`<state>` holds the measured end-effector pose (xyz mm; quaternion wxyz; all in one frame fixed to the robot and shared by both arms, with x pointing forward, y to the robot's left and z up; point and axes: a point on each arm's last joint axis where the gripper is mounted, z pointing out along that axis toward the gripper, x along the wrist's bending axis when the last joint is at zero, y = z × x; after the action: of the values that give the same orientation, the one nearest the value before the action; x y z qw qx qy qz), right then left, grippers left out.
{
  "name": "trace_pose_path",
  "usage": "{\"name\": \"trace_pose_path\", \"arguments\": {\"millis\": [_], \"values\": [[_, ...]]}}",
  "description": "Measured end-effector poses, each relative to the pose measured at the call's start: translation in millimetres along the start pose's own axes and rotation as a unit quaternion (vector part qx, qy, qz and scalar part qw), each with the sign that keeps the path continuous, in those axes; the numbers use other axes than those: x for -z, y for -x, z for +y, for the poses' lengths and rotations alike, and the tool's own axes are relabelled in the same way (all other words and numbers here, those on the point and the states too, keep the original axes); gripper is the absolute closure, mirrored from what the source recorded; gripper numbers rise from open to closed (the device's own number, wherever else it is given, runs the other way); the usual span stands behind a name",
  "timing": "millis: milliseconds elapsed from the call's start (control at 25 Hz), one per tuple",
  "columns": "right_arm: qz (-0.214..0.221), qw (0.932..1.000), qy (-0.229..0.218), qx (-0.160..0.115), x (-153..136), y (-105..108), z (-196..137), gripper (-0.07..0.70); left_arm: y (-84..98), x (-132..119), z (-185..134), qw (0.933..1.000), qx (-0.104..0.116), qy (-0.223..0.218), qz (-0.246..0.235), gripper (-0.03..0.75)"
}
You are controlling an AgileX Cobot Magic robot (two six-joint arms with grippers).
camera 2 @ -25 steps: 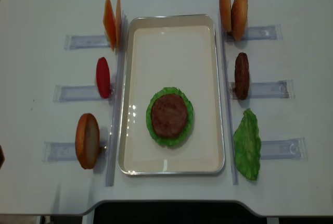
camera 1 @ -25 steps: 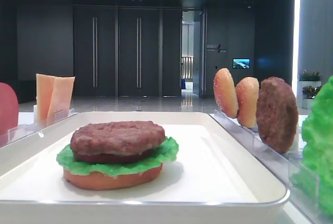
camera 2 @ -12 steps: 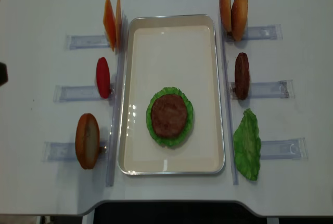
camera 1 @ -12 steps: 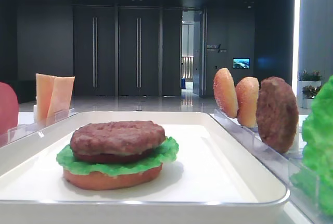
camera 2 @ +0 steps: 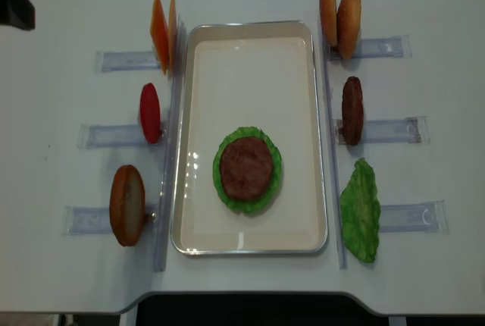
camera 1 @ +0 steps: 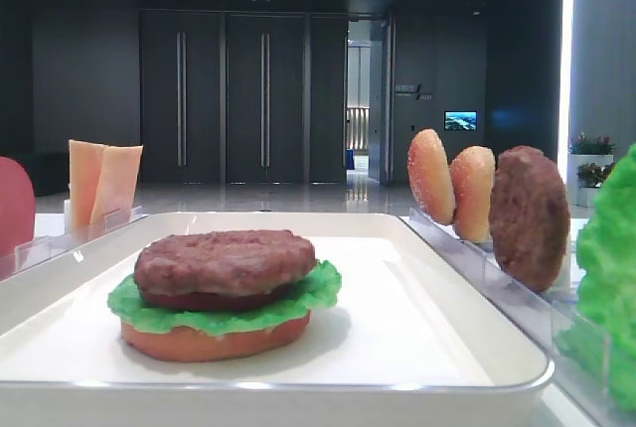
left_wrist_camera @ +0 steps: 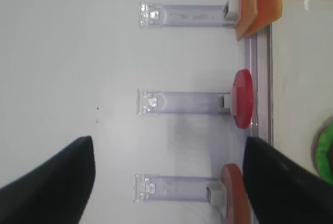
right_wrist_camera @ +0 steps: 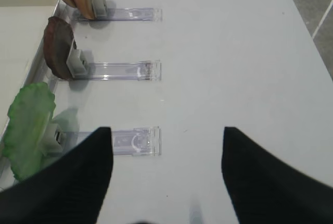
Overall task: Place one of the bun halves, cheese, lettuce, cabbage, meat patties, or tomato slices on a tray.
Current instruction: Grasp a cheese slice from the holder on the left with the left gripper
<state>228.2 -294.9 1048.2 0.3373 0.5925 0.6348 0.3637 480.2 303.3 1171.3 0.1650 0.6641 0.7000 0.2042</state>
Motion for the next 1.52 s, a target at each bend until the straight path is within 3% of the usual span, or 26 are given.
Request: {"name": "trace_pose_path", "arguments": {"millis": [360,720,1240,1520], "values": [[0.000,1.0000,0.000,0.000,0.0,0.0,0.0,0.197,6.4,-34.6,69.2,1.0000,0.001,0.005,-0.001,0.022],[0.000,1.0000,0.000,0.000,0.0,0.0,0.0,0.197,15.0,-85.1,113.2,0.9999,0.004,-0.008,-0.013,0.022],[0.000,1.0000,0.000,0.000,0.0,0.0,0.0,0.197,21.9,-150.2,126.3,0.9983,-0.002,-0.057,-0.012,0.022],[0.000,1.0000,0.000,0.000,0.0,0.0,0.0,0.197,51.0,-148.4,124.6,0.9975,-0.047,-0.051,0.014,0.022]]}}
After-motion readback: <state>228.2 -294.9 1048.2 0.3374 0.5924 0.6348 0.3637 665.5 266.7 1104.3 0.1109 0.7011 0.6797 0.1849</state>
